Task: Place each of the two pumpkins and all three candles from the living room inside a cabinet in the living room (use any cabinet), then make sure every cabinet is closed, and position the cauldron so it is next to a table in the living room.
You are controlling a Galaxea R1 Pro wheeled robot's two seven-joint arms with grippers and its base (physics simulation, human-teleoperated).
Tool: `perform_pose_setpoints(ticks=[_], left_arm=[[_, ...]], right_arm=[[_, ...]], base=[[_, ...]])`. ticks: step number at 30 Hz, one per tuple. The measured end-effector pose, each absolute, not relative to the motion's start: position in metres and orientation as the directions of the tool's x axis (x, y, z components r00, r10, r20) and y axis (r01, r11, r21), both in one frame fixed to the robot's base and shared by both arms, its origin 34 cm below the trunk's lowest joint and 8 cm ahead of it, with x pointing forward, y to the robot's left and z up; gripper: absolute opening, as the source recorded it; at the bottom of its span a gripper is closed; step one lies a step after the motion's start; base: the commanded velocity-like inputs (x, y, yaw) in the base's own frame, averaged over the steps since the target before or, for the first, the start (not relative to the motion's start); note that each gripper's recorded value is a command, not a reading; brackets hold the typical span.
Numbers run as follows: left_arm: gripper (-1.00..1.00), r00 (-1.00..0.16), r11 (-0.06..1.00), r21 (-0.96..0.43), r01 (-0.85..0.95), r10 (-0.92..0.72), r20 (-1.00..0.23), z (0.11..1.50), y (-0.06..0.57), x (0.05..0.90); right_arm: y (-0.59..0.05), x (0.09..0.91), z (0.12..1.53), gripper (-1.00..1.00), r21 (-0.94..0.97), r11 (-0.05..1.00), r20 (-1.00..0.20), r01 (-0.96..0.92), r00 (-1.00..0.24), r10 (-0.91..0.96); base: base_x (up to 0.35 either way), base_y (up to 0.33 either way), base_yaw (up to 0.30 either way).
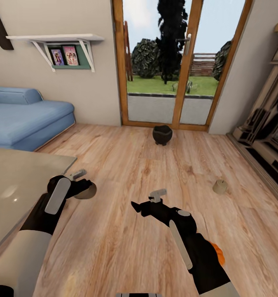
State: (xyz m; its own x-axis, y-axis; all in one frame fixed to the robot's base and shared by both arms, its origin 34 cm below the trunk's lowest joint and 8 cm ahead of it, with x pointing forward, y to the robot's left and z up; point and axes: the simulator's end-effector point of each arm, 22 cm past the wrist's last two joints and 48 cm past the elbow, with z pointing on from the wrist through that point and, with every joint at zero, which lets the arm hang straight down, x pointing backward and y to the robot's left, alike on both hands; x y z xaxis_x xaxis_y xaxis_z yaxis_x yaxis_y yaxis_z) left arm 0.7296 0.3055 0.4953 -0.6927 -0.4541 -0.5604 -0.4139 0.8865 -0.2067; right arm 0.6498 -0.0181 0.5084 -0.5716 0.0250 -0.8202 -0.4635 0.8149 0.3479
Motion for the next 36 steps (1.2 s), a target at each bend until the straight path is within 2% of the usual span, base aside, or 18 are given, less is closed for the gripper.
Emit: perform_pose_setpoints(ticks=[11,36], left_arm=[[-1.00,-0.668,0.887,-0.226,-0.403,-0.454,-0.590,0.525,0.304,0.730],[-1.00,-0.669,0.887,-0.227,-0.402,-0.454,-0.588,0.581,0.303,0.744]], right_arm=[[-0.018,0.649,0.535,1.00,0.326,0.816,-0.845,-0.478,-0.534,0.025],[-0.018,0.664,0.590,1.00,0.328,0.815,-0.844,-0.477,-0.536,0.025]], base=[[0.000,0.000,0.011],[0.000,0.000,0.007]])
